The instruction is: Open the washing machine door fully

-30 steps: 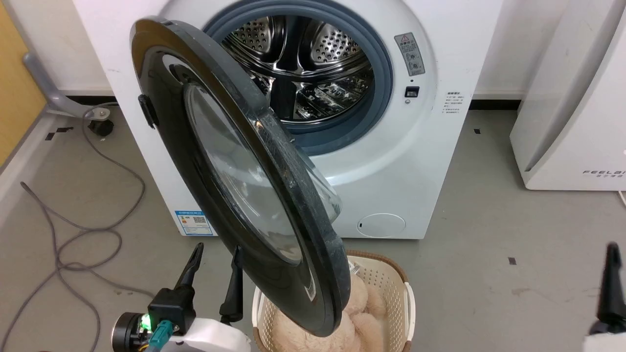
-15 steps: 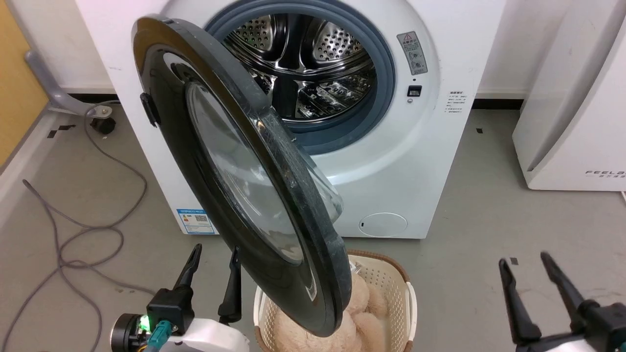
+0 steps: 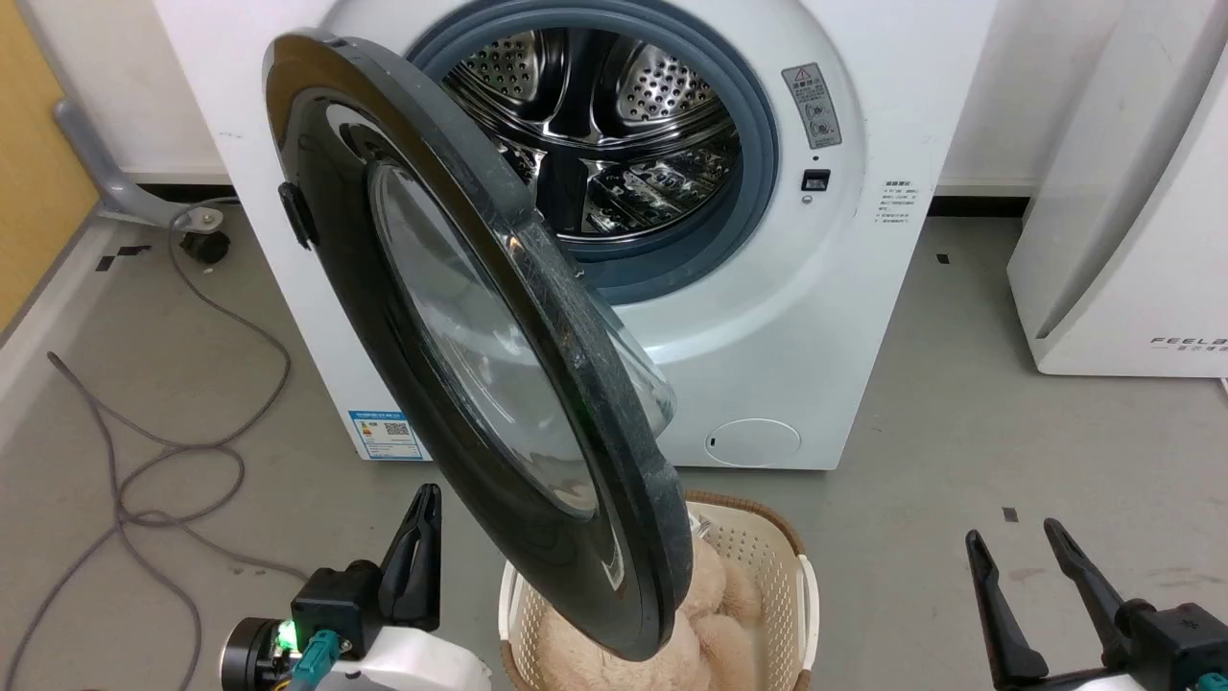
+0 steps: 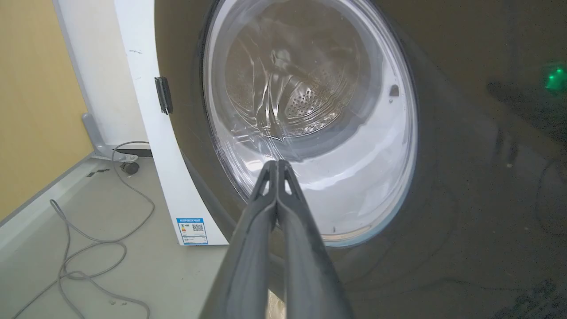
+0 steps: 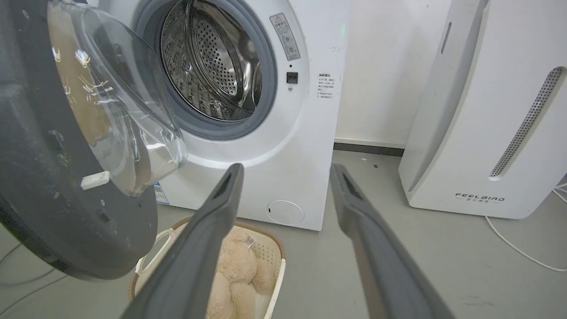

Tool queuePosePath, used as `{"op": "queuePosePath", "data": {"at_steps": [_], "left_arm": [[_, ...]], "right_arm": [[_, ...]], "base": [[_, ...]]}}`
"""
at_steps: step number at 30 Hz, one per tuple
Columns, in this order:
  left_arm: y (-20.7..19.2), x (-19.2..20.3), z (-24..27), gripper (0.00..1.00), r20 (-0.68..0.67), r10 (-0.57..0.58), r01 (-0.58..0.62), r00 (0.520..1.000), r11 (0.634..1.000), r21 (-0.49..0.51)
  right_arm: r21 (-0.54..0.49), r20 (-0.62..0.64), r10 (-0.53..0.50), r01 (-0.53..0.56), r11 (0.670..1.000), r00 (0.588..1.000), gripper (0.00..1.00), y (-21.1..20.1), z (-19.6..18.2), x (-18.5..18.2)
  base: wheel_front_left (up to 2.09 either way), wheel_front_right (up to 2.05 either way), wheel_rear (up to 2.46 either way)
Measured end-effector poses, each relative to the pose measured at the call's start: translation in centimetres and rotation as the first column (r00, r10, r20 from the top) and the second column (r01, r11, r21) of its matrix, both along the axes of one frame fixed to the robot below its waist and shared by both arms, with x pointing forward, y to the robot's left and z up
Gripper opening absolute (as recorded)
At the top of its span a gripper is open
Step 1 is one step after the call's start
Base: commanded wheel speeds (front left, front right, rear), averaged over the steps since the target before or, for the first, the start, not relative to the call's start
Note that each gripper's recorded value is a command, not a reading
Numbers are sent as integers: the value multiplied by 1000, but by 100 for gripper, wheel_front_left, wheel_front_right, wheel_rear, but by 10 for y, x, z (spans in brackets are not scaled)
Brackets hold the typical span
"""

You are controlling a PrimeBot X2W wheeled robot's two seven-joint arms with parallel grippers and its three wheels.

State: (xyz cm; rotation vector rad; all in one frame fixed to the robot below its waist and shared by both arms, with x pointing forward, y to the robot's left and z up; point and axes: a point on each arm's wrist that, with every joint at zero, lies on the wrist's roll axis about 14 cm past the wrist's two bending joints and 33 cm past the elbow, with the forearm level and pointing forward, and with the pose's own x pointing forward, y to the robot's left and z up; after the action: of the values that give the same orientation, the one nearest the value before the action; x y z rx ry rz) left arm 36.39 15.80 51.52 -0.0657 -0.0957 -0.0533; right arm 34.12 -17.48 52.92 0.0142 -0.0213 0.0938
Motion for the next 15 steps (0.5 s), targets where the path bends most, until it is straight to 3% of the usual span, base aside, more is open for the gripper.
{"op": "queuePosePath", "data": {"at_steps": [9, 15], "left_arm": [[-2, 3, 30, 0, 93, -3, 3, 996, 1000, -9], [-1, 5, 88, 0, 265, 26, -18, 964, 999, -30]], "right_arm": [[13, -9, -1, 1, 1000, 1000, 100, 0, -3, 0], [19, -20, -1, 1, 1000, 1000, 100, 0, -6, 0]], "base": [[0, 0, 0], [0, 0, 0]]}}
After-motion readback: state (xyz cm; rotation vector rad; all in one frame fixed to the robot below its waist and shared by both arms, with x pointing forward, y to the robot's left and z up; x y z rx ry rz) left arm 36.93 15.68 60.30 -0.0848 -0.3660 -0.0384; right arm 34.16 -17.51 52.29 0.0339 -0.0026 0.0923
